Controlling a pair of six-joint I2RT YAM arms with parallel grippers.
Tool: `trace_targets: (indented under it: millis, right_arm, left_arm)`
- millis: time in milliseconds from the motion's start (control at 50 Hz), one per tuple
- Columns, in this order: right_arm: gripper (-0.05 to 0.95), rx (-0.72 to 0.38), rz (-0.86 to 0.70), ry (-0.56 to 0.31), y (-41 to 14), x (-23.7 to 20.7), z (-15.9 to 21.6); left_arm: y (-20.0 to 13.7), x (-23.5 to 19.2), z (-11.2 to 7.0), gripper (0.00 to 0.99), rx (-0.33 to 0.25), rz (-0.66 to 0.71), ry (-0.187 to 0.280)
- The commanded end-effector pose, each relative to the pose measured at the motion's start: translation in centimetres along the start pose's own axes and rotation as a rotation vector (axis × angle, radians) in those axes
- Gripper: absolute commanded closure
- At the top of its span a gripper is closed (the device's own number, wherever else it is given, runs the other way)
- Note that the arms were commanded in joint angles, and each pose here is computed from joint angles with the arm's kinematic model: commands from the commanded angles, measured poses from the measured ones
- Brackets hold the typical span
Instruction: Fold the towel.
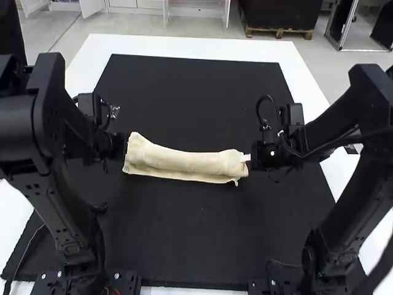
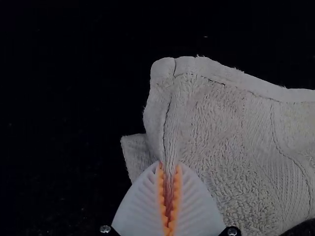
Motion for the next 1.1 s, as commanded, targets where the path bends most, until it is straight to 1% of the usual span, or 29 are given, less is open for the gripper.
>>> trace_targets:
  millis: [0, 40, 100, 120, 140, 160, 200, 240, 260, 300, 340, 380, 440, 500, 580, 640, 740, 820, 1080]
  right_arm:
    - [0.87, -0.015, 0.004, 0.015, 0.2, -0.3, -0.7]
    - [0.86, -0.016, 0.009, 0.019, 0.4, -0.4, -0.8]
    - [0.83, -0.019, 0.014, 0.02, 0.5, -0.6, -0.9]
    - [0.81, -0.021, 0.015, 0.02, 0.5, -0.5, -1.0]
    - [0.78, -0.024, 0.017, 0.023, 0.5, -0.6, -1.1]
    - [0.73, -0.027, 0.017, 0.023, 0.6, -0.6, -1.1]
    - [0.63, -0.037, 0.014, 0.021, 0.5, -0.6, -1.2]
    - [0.49, -0.043, 0.01, 0.021, 0.5, -0.5, -1.3]
    - [0.43, -0.044, 0.007, 0.024, 0.5, -0.5, -1.4]
    - [0.31, -0.043, 0.005, 0.024, 0.5, -0.5, -1.3]
    - [0.23, -0.048, 0.002, 0.023, 0.5, -0.4, -1.3]
    - [0.15, -0.052, -0.001, 0.025, 0.5, -0.3, -1.4]
    - [0.06, -0.057, -0.003, 0.028, 0.5, -0.3, -1.4]
    - [-0.01, -0.056, -0.001, 0.031, 0.6, -0.3, -1.3]
    - [-0.01, -0.061, -0.001, 0.031, 0.6, -0.3, -1.3]
    - [-0.01, -0.061, -0.004, 0.028, 0.7, -0.2, -1.3]
    - [-0.01, -0.059, 0.006, 0.027, 1.1, -0.2, -1.2]
    - [-0.01, -0.059, 0.018, 0.029, 1.5, -0.2, -1.3]
    - [-0.01, -0.045, 0.04, 0.019, 2.6, -0.1, -0.9]
  left_arm:
    - [-0.2, -0.5, 0.7, 0.944, 0.081, 0.012, 0.01]
    - [-0.1, -0.7, 0.7, 0.846, 0.091, 0.014, 0.011]
    - [0.0, -0.9, 0.7, 0.749, 0.096, 0.018, 0.011]
    - [0.1, -1.1, 0.6, 0.697, 0.095, 0.023, 0.009]
    - [0.1, -1.2, 0.6, 0.616, 0.095, 0.024, 0.009]
    - [0.2, -1.2, 0.6, 0.536, 0.095, 0.024, 0.009]
    - [0.2, -1.3, 0.7, 0.413, 0.096, 0.026, 0.008]
    - [0.2, -1.3, 0.7, 0.272, 0.097, 0.028, 0.006]
    - [0.2, -1.3, 0.7, 0.182, 0.097, 0.028, 0.009]
    - [0.2, -1.3, 0.7, 0.077, 0.099, 0.027, 0.01]
    - [0.2, -1.3, 0.7, 0.03, 0.1, 0.028, 0.011]
    - [0.2, -1.2, 0.8, 0.028, 0.102, 0.024, 0.013]
    - [0.2, -1.0, 0.9, 0.028, 0.108, 0.012, 0.014]
    - [0.1, -0.8, 1.1, 0.026, 0.119, -0.001, 0.008]
    - [0.1, -0.4, 1.3, 0.026, 0.13, -0.021, 0.003]
    - [0.1, -0.3, 1.3, 0.026, 0.135, -0.029, -0.015]
    - [0.0, -0.1, 1.4, 0.026, 0.139, -0.041, -0.023]
    - [0.0, 0.1, 1.5, 0.026, 0.143, -0.051, -0.041]
    - [-0.6, 0.6, 3.0, 0.026, 0.179, -0.064, -0.073]
Point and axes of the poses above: each hand's point on the last joint's axis, 136 mm out from that joint toward the fingers, its own y axis out along the fingers, its own z axis along the line the jaws close on, x = y × z, the point moved 9 cm from there along -y, back along the fingers, and after that the axes turned 13 degrees about y, right-handed, at the moved point
